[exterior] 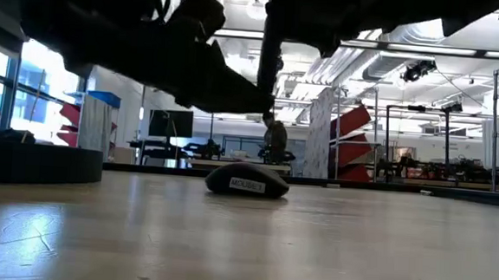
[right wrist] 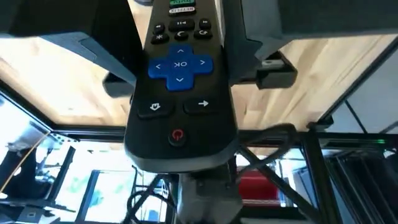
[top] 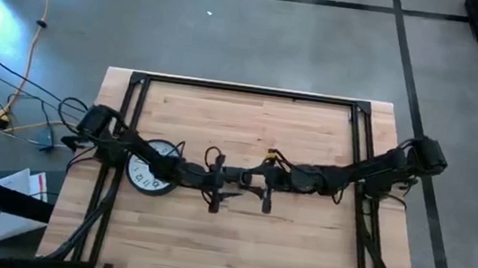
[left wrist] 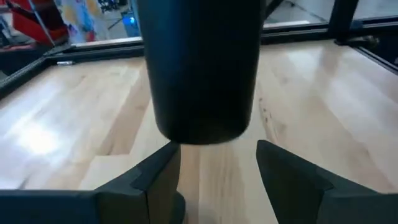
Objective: Insert battery
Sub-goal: Open the black remote battery compartment
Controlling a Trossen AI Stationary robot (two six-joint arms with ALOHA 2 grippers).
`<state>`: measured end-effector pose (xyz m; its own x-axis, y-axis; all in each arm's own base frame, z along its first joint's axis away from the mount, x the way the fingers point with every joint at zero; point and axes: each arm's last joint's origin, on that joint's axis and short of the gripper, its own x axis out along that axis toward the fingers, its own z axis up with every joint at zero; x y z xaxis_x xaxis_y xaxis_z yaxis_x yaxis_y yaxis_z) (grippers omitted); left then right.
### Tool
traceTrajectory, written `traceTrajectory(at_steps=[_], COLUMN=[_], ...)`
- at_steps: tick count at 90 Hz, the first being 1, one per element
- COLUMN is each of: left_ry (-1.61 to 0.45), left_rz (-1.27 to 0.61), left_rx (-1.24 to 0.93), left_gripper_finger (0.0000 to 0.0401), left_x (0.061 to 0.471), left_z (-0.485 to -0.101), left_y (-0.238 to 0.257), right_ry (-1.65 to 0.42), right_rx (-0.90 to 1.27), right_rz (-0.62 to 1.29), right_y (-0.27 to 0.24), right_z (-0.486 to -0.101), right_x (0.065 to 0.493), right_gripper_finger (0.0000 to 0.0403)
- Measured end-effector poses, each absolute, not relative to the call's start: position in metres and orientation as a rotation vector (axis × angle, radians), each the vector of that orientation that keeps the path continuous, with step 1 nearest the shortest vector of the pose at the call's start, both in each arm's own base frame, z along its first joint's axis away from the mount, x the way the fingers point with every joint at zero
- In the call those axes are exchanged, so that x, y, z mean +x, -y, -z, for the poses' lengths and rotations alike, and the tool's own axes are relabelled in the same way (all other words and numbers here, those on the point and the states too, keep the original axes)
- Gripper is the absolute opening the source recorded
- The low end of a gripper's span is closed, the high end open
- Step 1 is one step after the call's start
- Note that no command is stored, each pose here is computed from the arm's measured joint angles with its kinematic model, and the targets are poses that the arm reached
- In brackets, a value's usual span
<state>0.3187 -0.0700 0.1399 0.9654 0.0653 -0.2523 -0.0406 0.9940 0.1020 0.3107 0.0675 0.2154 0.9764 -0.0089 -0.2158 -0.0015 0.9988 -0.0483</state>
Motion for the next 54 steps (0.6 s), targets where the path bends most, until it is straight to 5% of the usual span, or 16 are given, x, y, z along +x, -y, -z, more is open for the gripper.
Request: traceTrajectory(at_steps=[54], left_ry=[-0.122], left_rz=[-0.122], left_rx=[0.032], left_gripper_finger=[0.0259], left_x=[0.321], left_z=[-0.156], left_y=[0.068], right_ry=[-0.269], right_rx=[-0.040], right_rz=[0.011], right_y=[-0.067], right_z=[-0.209], right_x=[0.309], right_gripper_finger=[0.0156])
